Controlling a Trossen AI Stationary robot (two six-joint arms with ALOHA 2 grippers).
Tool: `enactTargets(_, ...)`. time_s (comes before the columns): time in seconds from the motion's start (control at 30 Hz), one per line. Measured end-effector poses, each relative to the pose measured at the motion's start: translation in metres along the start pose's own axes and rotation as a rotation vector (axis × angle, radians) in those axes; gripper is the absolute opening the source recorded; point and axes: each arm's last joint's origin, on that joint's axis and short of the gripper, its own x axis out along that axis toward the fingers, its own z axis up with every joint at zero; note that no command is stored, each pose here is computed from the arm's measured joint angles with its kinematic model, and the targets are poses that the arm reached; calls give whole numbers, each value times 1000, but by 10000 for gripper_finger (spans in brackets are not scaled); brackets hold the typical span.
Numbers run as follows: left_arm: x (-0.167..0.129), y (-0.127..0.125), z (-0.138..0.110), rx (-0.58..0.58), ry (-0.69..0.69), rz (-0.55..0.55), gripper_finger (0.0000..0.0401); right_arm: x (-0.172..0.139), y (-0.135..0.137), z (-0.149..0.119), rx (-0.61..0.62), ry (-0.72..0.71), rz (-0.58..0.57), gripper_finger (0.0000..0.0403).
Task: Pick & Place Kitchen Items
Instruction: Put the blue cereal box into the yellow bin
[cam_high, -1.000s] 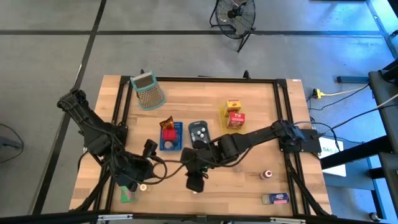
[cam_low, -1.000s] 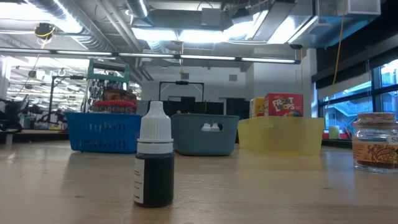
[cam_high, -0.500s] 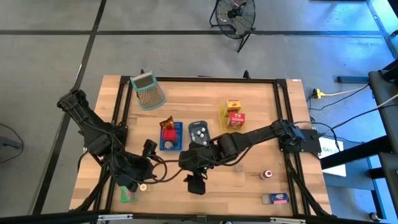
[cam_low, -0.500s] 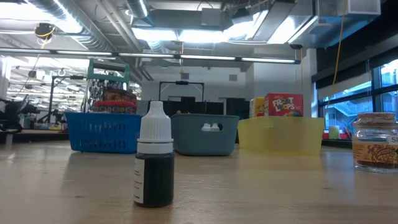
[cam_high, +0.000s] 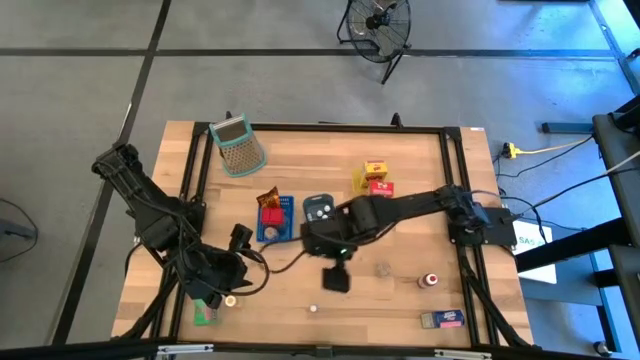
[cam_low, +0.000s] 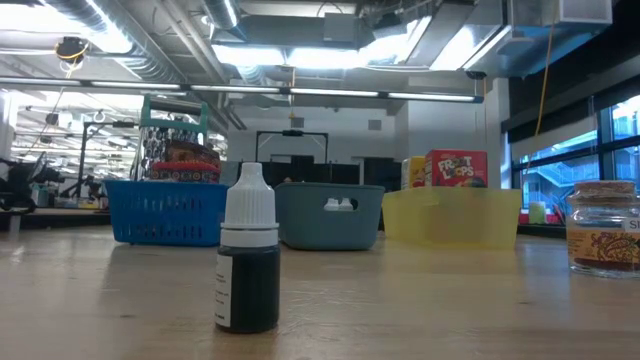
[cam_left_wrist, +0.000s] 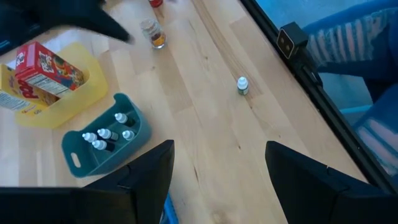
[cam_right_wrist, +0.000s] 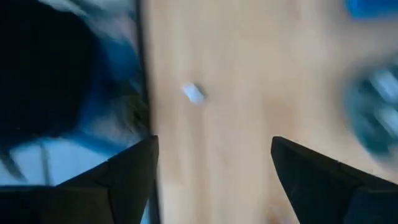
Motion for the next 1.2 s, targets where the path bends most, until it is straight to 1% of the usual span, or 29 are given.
enactTargets(0.03, 0, 0, 0, 1, 0, 0, 249, -5, -3, -7, 11, 44, -45, 314)
enactTargets(0.1, 0, 0, 0, 0, 0, 0, 249, -20, -3, -22, -2, 72, -185, 314)
enactTargets(0.13, 0, 0, 0, -2, 1, 0, 249, -27, -1, -28, -18, 70, -240, 314)
enactTargets(0.17, 1, 1, 0, -14, 0, 4, 249, -33, 4, -31, -64, 34, -257, 314)
enactTargets(0.27, 2, 4, 1, -38, 2, 14, 249, -60, 24, -47, -239, -47, -227, 314)
enactTargets(0.3, 2, 5, 1, -51, 1, 19, 249, -71, 32, -56, -270, -81, -231, 313)
enactTargets(0.37, 3, 6, 1, -87, 0, 27, 249, -85, 44, -75, -295, -100, -283, 313)
enactTargets(0.43, 3, 7, 2, -112, -2, 30, 249, -91, 60, -91, -373, -135, -285, 313)
enactTargets(0.5, 4, 7, 1, -116, -1, 30, 249, -93, 75, -107, -460, -126, -267, 313)
enactTargets(0.6, 6, 5, 1, -115, 10, 21, 249, -93, 96, -128, -542, -115, -222, 313)
enactTargets(0.67, 7, 4, 1, -141, 12, 13, 249, -90, 106, -139, -580, -95, -211, 313)
enactTargets(0.77, 8, 4, 1, -188, 15, 12, 249, -77, 113, -152, -567, -48, -219, 313)
enactTargets(0.87, 8, 4, 1, -230, 10, 25, 249, -60, 117, -164, -545, 44, -200, 313)
enactTargets(1.0, 9, 6, 2, -269, -6, 67, 249, -40, 116, -179, -460, 175, -174, 313)
enactTargets(1.13, 16, 8, 5, -290, -16, 88, 249, -37, 110, -199, -365, 246, -180, 313)
enactTargets(1.2, 20, 9, 7, -287, -15, 96, 249, -36, 106, -210, -293, 274, -192, 313)
